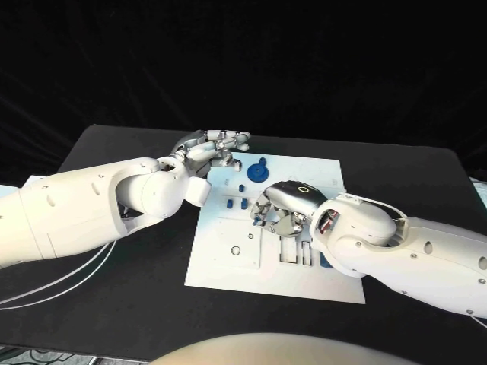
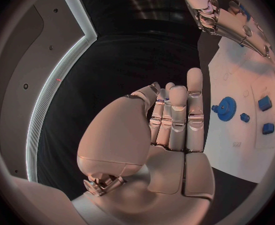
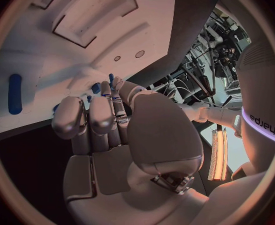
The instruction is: Assemble the parts on the task board
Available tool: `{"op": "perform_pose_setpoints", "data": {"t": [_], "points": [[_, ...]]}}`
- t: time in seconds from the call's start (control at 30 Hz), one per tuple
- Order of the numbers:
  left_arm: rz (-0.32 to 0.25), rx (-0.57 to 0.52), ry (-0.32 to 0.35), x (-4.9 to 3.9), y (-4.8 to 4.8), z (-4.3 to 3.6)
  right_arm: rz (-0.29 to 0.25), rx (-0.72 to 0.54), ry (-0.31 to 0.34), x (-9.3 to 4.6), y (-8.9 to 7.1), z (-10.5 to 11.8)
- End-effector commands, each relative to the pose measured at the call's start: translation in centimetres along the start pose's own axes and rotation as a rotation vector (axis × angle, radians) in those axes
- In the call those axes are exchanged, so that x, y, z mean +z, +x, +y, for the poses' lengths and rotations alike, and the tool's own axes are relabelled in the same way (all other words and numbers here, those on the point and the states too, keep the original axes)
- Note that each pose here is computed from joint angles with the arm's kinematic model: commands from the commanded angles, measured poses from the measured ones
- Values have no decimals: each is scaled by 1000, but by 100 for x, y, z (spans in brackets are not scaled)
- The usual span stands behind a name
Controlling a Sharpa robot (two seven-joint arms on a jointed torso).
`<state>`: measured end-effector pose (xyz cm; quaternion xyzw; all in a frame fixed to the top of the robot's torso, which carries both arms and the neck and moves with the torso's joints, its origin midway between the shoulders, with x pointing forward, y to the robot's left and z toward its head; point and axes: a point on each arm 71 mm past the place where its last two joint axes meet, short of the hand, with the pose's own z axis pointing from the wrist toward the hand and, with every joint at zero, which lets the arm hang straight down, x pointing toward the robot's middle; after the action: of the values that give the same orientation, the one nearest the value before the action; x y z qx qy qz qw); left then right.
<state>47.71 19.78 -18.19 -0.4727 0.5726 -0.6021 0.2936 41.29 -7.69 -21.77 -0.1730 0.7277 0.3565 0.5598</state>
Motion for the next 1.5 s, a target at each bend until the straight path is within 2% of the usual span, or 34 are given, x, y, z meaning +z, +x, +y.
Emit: {"op": "perform_pose_setpoints", "data": {"t": [0.03,0.37,0.77,1.5], "points": [[21,-5,6,5,24,-5,37,-31,-19,1,39,32],[27,-6,7,11,36,-4,76,-48,-27,2,94,42],[27,-5,7,16,27,-3,84,-42,-31,37,176,55],[27,2,8,20,14,-3,111,-54,-44,53,234,96]]}}
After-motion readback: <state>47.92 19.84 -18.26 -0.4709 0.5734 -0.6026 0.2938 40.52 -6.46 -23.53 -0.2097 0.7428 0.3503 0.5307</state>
